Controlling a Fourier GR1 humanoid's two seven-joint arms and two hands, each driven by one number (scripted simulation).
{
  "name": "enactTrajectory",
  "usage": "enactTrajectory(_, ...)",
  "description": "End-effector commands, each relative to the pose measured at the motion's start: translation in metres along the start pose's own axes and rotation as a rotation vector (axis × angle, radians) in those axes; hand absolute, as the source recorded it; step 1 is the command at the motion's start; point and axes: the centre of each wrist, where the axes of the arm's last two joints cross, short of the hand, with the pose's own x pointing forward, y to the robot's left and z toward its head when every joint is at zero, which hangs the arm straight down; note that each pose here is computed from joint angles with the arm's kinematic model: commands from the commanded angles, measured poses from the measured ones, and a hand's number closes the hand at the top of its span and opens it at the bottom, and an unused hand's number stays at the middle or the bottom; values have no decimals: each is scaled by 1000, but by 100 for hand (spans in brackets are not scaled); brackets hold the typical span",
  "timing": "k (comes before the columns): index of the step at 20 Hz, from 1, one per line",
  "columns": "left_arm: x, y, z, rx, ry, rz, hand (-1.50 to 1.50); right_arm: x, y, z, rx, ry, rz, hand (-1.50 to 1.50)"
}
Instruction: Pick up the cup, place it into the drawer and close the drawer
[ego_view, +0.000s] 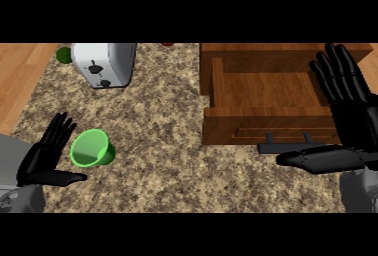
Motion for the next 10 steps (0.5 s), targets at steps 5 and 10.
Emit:
enactTrajectory(5,-32,18,25,4,10,-12,-150,4,7,8,2,9,-7,-150)
enactTrajectory(10,-45,0,19,27,-22,-4,-150,6,8,-9,9,-10,2,-150)
